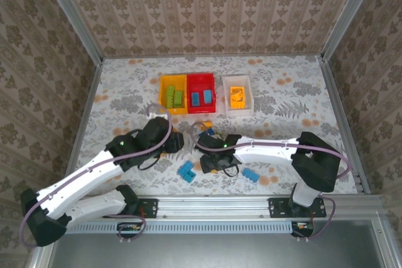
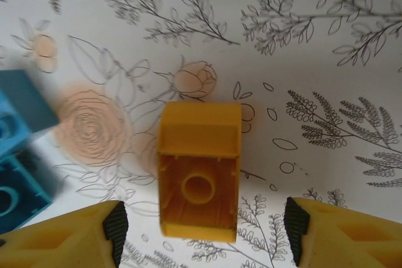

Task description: Sort the legos into containers by color

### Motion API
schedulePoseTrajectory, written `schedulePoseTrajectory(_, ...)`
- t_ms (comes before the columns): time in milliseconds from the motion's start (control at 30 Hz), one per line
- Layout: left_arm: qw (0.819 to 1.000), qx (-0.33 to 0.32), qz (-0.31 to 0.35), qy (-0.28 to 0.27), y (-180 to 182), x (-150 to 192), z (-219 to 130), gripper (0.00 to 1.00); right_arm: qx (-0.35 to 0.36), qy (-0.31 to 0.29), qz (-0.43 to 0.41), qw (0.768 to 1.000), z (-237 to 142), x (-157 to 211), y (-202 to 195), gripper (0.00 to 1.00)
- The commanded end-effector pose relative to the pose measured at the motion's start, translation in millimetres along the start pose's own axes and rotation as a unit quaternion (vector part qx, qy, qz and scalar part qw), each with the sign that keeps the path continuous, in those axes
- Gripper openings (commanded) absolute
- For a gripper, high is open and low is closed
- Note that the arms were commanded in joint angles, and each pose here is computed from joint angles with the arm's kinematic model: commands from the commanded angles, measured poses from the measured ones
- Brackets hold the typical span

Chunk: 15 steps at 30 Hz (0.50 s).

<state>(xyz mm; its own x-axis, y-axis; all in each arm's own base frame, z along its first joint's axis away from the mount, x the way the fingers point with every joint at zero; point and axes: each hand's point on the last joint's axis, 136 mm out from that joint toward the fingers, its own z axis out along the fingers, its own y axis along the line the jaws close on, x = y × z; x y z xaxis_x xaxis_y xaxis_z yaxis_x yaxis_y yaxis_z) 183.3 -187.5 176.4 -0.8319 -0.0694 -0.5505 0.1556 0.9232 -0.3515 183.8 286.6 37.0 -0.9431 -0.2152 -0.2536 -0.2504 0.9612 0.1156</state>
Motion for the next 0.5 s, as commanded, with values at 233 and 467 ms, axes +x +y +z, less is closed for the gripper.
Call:
schedulePoseTrajectory(233,0.999,-0.027,-0.039,-0.005,19,27,-12,0.49,0.034,0.007,0.015,0.999,23,2,-9,0.4)
schedulePoseTrajectory(467,0.998,0.061,-0.013,-0.024,-27,12,-11,0.5,0.057,-0.079,0.021,0.995,-31,-34,-34,0.24)
